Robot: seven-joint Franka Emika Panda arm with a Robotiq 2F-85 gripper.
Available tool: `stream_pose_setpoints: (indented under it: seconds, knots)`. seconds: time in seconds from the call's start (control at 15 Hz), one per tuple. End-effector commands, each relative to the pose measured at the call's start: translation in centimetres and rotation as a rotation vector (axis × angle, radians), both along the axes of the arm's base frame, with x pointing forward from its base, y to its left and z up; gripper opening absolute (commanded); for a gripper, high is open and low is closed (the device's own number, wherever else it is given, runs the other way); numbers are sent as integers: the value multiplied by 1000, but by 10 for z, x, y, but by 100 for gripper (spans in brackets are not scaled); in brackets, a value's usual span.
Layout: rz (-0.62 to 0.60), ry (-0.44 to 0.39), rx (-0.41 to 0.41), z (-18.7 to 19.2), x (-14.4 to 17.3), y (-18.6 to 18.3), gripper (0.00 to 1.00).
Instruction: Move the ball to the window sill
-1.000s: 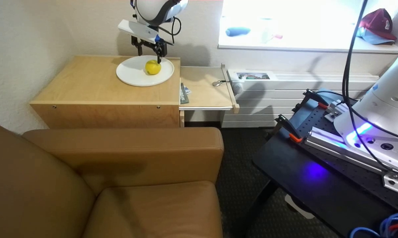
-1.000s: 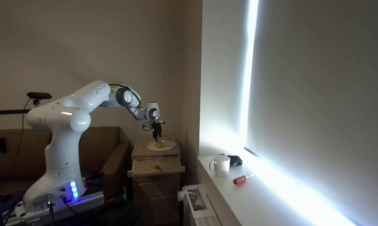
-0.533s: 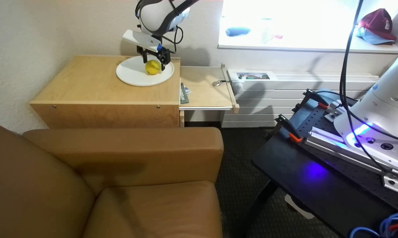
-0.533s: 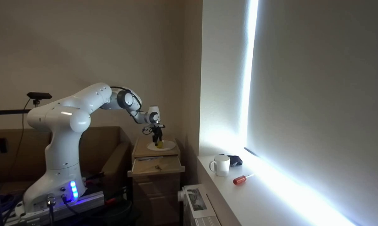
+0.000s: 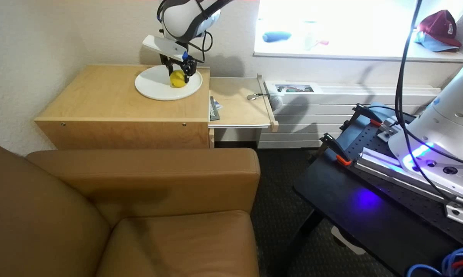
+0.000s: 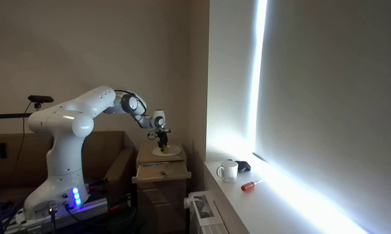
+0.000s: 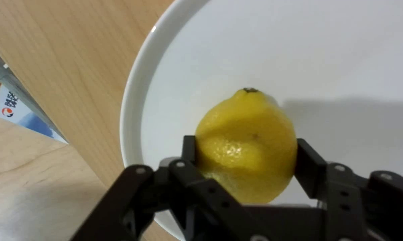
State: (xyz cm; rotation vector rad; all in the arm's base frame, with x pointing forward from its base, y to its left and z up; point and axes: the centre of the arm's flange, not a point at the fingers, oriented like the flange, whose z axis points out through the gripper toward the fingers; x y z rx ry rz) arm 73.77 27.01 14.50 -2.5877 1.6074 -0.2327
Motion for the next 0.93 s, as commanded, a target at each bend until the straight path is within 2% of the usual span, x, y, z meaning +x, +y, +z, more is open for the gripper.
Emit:
stream_pose_setpoints:
  seconds: [0.0, 0.4, 0.6, 0.87]
  knots:
    - [-5, -18, 13, -2, 0, -4, 46]
    - [-4, -64, 43, 10, 2, -7, 44]
    - [55, -110, 23, 51, -7, -19, 44]
    - [182, -83, -23, 109, -21, -56, 44]
